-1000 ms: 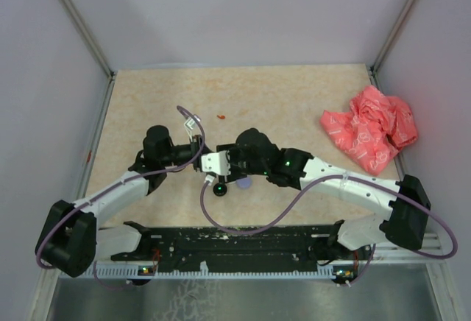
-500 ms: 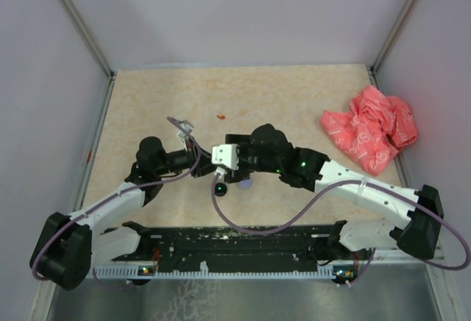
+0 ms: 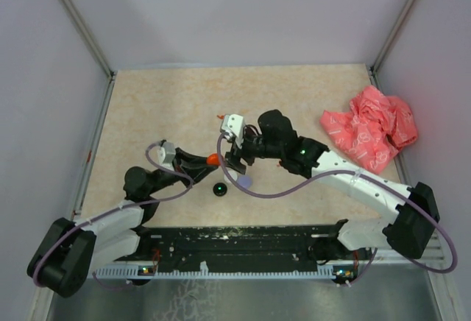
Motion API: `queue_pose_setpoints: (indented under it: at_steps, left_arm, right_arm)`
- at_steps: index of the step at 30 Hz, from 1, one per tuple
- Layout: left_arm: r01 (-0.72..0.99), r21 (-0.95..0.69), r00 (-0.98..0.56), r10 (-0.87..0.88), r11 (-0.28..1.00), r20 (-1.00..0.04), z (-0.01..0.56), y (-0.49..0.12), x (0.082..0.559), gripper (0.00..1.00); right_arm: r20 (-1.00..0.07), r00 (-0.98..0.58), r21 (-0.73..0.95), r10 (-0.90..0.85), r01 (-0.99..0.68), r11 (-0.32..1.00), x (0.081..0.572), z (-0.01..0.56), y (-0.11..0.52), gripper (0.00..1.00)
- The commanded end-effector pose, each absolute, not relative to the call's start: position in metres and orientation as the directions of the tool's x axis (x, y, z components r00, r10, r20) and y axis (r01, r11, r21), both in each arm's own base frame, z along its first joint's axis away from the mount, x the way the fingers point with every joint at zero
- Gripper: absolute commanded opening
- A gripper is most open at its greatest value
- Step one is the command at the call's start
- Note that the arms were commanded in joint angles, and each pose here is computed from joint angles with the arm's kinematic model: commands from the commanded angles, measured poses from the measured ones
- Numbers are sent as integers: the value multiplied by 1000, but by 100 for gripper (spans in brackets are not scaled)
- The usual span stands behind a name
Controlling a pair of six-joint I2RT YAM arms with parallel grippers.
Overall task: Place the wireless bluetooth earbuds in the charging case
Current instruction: Open the charging case.
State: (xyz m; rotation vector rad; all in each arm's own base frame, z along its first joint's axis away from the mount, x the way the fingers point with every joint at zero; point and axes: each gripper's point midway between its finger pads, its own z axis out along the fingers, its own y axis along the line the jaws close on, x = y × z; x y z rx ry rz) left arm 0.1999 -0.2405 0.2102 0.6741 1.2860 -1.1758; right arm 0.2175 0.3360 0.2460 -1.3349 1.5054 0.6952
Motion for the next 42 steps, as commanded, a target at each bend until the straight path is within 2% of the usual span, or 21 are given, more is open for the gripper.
queue_pose_setpoints:
  at_steps: [1,15,29,35,40,42]
  left_arm:
    - [947,6,121,-339,322,-933,244,-236,191,0]
    - [959,182,239,-275,219,-931,232,-244,173,0]
    - [961,223,259,-249,163,-933,218,-246,164,0]
    - [952,190,248,-240,239,-938,216,-243,178,0]
    - [918,96,184,-200,385,-962,201,-234,204,0]
    - [900,64,162,-194,431,-968,197,-229,211,0]
  right_arm:
    - [-964,44,-103,-263,-971,216,217,281,357,71]
    - [-974,10,-71,-227,-963,260,237,285,346,71]
    - [-977,-46,-23,-206,-946,324,251,292,340,71]
    - [-974,-86,5,-211,-935,356,254,288,337,71]
    - [-959,-171,44,-226,-876,480,263,279,318,71]
    - [-946,-233,75,-227,-834,546,268,270,307,75]
